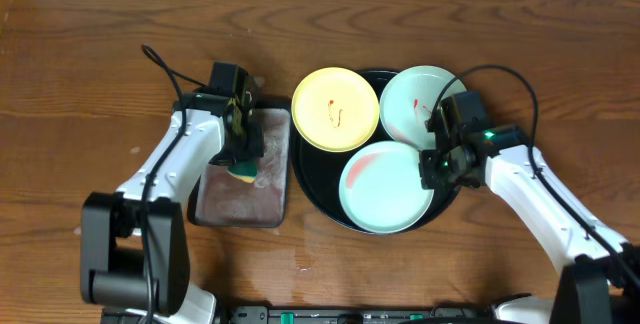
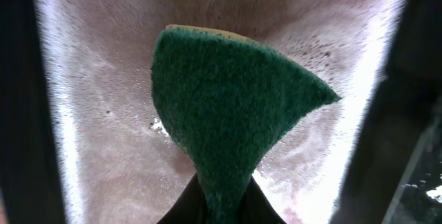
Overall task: Clean dirty plates on tray and stack at the side
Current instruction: 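Return the sponge to the soapy tray with the left gripper, then lift the cleaned pale green plate with the right gripper off the tray, then set the pale green plate down on the table right of the tray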
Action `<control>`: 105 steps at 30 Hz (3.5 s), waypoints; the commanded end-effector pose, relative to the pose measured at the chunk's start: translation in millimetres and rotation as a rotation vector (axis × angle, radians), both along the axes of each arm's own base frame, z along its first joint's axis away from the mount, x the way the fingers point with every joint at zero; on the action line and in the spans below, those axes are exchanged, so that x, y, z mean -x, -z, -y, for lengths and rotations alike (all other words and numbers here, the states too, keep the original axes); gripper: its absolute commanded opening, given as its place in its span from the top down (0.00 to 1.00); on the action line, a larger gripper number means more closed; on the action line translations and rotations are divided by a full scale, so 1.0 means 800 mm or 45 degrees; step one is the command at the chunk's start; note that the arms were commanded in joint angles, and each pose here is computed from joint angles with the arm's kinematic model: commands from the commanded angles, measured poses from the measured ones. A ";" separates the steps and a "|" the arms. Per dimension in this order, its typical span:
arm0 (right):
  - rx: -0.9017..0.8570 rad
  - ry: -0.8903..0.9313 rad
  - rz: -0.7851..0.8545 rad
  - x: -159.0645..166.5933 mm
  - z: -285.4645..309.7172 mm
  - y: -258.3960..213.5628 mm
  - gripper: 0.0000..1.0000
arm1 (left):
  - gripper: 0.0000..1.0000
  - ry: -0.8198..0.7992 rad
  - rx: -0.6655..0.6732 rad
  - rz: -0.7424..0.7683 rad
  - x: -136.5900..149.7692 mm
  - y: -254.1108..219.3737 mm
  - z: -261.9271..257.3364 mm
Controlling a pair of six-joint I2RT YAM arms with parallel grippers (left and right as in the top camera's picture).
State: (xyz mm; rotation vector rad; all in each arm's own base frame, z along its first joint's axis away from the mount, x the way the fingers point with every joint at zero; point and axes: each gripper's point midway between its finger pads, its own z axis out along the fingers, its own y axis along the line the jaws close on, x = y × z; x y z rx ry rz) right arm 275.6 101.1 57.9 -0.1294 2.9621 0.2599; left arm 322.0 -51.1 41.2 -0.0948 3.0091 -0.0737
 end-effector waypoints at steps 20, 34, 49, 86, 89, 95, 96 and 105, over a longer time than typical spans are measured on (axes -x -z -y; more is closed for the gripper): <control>0.614 -0.123 0.558 -0.060 0.034 -0.121 0.99 | 0.52 0.018 -0.003 -0.082 0.002 0.027 0.000; 1.056 -0.377 0.910 -0.063 -0.018 -0.186 0.99 | 0.47 0.017 -0.004 -0.064 -0.002 0.027 0.000; 1.344 -0.581 1.180 -0.057 -0.076 -0.253 0.99 | 0.46 0.017 -0.004 -0.065 -0.002 0.027 0.000; 0.506 0.205 0.860 -0.096 0.005 -0.163 0.99 | 0.46 0.017 -0.004 -0.065 -0.002 0.027 0.000; 0.299 0.397 0.734 -0.105 0.033 -0.145 0.99 | 0.46 0.017 -0.004 -0.065 -0.002 0.027 0.000; -0.084 0.687 0.520 -0.112 0.094 -0.126 0.99 | 0.46 0.017 -0.004 -0.066 -0.002 0.027 0.000; -0.114 0.736 0.490 -0.109 0.107 -0.123 0.99 | 0.46 0.017 -0.004 -0.066 -0.002 0.027 0.000; -0.072 1.168 0.261 -0.043 0.238 -0.074 0.99 | 0.46 0.017 -0.004 -0.065 -0.002 0.027 0.000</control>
